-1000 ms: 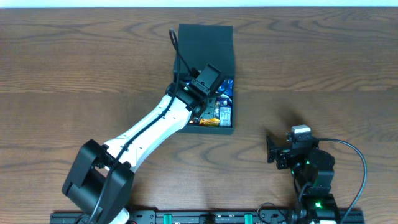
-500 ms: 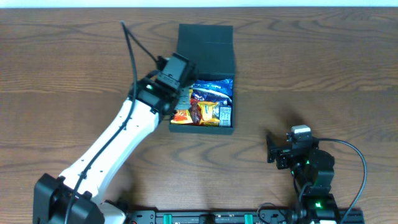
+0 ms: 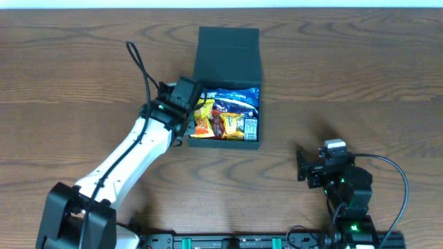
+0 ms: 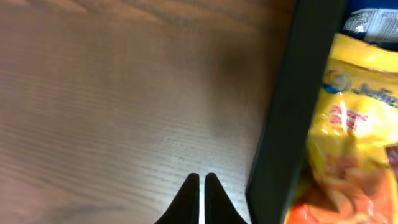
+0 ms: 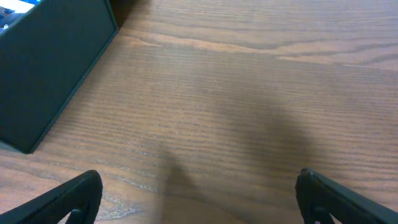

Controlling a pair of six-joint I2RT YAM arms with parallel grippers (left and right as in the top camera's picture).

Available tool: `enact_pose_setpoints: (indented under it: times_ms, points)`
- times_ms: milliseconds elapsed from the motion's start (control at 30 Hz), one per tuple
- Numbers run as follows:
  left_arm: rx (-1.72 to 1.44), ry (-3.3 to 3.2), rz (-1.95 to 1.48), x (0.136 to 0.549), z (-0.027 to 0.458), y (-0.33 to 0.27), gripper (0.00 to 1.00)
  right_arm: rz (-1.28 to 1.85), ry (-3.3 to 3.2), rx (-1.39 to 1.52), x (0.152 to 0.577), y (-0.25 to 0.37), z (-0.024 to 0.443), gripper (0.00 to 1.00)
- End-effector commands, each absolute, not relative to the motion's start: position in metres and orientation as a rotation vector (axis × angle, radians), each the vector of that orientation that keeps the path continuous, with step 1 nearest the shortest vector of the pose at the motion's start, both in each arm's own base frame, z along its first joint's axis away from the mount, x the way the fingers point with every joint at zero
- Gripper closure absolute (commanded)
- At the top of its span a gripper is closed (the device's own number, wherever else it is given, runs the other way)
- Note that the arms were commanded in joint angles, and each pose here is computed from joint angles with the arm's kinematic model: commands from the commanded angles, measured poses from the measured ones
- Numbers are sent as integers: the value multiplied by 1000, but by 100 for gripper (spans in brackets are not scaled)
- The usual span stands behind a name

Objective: Pack container

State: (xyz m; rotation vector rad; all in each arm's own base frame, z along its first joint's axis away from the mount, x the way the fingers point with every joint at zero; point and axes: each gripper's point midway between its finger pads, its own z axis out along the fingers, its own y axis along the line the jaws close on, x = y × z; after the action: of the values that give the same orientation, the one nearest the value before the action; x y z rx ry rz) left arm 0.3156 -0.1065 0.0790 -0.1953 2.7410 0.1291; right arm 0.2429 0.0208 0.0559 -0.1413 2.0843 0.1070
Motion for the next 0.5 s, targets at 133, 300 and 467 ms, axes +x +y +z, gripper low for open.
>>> enact_pose_setpoints:
  times_ms: [133,300,467]
  points:
    - [-273,2754,-46,307,43,-122,94,103,2084,-127,243,19,55,1]
    - [-275,2739,-214,313,44,-143,94,103,2085,-127,243,19,55,1]
    - [-299,2738,-301,313,46,-156,94,103,2084,-127,243,19,55,1]
